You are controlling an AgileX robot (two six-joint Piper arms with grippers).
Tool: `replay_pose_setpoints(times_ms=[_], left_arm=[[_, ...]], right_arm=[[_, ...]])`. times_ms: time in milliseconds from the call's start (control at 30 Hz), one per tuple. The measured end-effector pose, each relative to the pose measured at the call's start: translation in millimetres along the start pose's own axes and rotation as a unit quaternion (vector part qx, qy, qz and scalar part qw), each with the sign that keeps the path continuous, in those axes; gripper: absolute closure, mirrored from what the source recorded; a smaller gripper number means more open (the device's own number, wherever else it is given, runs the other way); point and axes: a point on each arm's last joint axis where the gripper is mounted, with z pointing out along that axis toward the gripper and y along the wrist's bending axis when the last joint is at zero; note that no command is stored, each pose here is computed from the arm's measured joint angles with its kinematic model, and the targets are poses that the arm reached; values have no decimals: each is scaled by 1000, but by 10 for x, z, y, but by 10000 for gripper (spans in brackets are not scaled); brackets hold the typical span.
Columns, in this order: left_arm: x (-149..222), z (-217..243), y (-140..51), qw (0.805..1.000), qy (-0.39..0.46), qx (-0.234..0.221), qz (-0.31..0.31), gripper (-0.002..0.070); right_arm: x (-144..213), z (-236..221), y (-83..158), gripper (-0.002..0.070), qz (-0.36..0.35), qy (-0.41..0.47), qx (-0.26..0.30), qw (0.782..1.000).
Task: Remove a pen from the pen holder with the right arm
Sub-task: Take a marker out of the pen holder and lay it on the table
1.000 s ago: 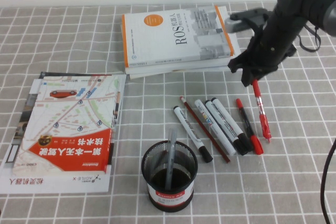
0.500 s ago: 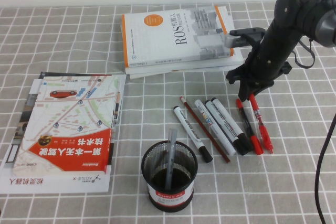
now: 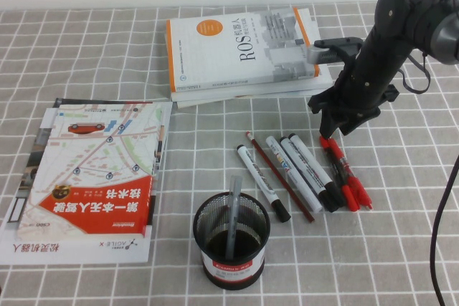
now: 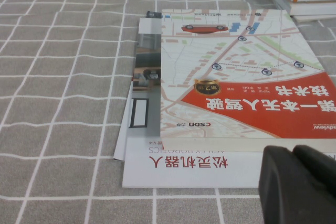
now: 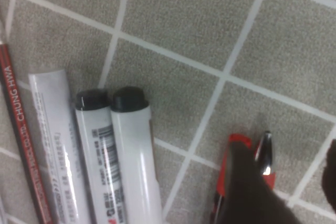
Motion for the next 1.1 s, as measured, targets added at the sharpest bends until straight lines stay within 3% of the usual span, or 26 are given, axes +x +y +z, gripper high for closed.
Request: replay_pose_setpoints(times_ms=[267,500,733,900,1100], left_arm=[[0,0,0,1000,0,0,0,678],[0,0,0,1000,0,0,0,678],[0,0,0,1000,0,0,0,678],[0,0,0,1000,0,0,0,678],[0,0,0,1000,0,0,0,678]], right_arm=[[0,0,24,394,6,0,-13,1000],[-51,-242,91,496,1,-32,-21,999],[-2,-992,257,635,-17,-112,-18,993],[198,-1643,407,657,-32,-173,2,984],[805,-2441,664,661,-57,-238,13,969]])
